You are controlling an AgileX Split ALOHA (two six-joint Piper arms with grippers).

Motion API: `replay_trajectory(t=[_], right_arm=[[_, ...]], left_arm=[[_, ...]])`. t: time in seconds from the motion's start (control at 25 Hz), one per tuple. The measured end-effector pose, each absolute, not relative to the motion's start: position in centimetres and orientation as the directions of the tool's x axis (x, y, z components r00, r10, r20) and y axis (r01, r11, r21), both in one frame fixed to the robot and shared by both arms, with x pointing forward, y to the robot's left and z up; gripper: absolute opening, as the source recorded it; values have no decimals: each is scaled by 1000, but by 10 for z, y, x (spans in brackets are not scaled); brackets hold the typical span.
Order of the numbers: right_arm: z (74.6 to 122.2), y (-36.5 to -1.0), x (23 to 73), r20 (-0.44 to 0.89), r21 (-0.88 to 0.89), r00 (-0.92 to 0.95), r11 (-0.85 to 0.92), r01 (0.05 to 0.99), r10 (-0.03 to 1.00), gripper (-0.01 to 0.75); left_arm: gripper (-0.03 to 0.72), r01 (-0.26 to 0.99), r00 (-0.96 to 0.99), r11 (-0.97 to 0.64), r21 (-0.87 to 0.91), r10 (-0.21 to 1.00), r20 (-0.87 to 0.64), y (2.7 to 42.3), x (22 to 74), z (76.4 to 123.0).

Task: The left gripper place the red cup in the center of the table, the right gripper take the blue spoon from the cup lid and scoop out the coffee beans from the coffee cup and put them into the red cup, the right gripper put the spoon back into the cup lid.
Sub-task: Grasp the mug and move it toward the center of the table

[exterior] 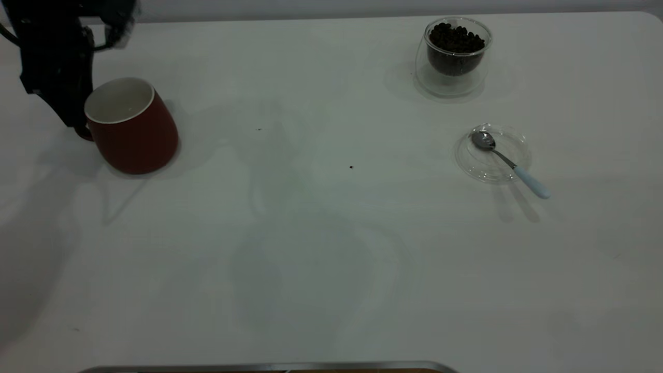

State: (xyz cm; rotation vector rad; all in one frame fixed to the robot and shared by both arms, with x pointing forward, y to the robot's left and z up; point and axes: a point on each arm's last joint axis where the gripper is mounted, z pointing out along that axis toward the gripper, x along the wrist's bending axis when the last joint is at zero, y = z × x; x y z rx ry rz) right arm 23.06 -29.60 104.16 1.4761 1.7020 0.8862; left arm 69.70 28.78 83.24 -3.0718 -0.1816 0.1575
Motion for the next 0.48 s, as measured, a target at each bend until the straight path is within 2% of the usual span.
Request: replay_trajectory(t=[0.48], right_arm=[[1042,-296,231,-73,853,-100,114,509,992,391]], left_arm=[[465,18,998,-999,-33,20,-64,232,696,830]])
